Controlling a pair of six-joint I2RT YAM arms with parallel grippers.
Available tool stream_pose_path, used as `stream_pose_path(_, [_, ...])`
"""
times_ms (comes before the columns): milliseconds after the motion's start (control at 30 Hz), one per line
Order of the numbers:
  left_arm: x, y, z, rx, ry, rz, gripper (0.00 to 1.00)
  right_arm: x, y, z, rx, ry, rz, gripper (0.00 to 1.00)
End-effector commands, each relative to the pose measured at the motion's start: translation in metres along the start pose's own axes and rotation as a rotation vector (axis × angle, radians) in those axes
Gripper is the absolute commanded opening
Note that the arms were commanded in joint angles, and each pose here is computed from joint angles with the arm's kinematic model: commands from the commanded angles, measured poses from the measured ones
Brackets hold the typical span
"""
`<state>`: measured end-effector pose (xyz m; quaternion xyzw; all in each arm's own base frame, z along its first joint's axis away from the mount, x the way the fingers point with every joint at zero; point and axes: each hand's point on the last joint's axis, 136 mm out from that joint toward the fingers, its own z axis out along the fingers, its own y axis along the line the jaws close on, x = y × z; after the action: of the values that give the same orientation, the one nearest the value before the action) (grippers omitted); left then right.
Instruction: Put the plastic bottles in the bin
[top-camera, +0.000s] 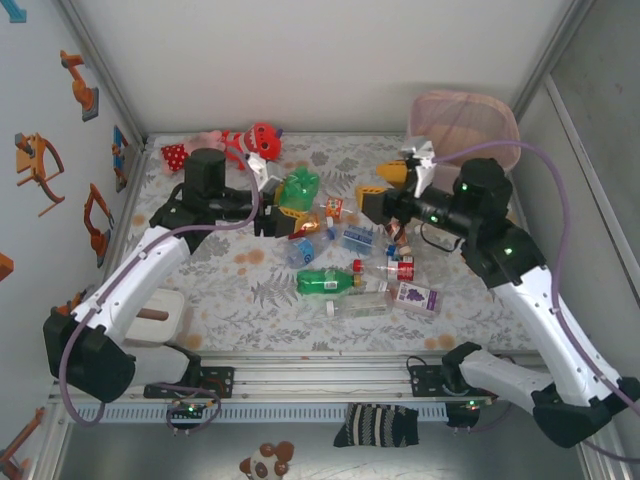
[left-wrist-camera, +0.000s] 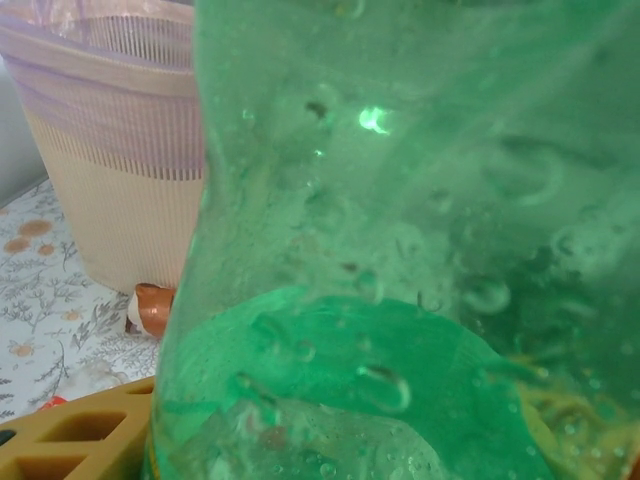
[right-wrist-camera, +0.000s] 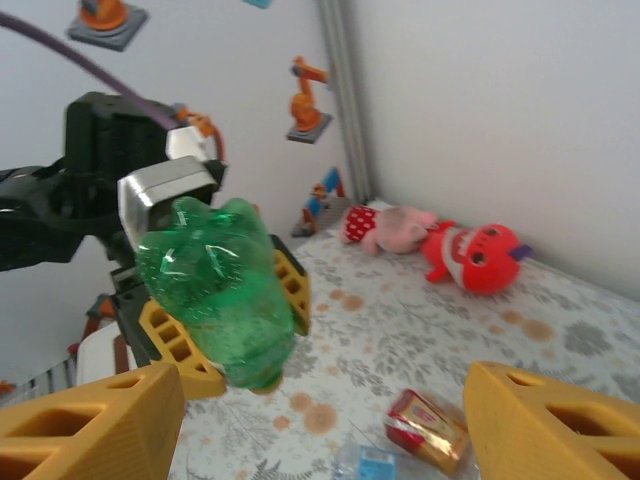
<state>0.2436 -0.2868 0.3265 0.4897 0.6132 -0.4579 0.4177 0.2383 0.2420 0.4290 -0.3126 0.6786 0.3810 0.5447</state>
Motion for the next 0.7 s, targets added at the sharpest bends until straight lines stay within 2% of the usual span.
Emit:
stream_pose_path(0, [-0.014, -0.01, -0.009, -0.001, -0.045, 0.015, 0.41, -0.019, 0.022, 0.018, -0.074, -0.075, -0.149, 0.73])
stream_pose_path(200, [-0.02, -0.008, -0.014, -0.055, -0.065, 0.021, 0.41, -0.022, 0.049, 0.048, -0.165, -0.087, -0.203, 0.75])
stream_pose_path(500, [-0.018, -0.011, -0.019, -0.086, -0.067, 0.062, 0.42, -0.029, 0.081, 0.069, -0.282, -0.167, -0.235, 0.83])
stream_pose_path(667, [-0.021, -0.012, -0.022, -0.103, -0.076, 0.081, 0.42, -0.036, 0.075, 0.087, -0.245, -0.201, -0.17, 0.82])
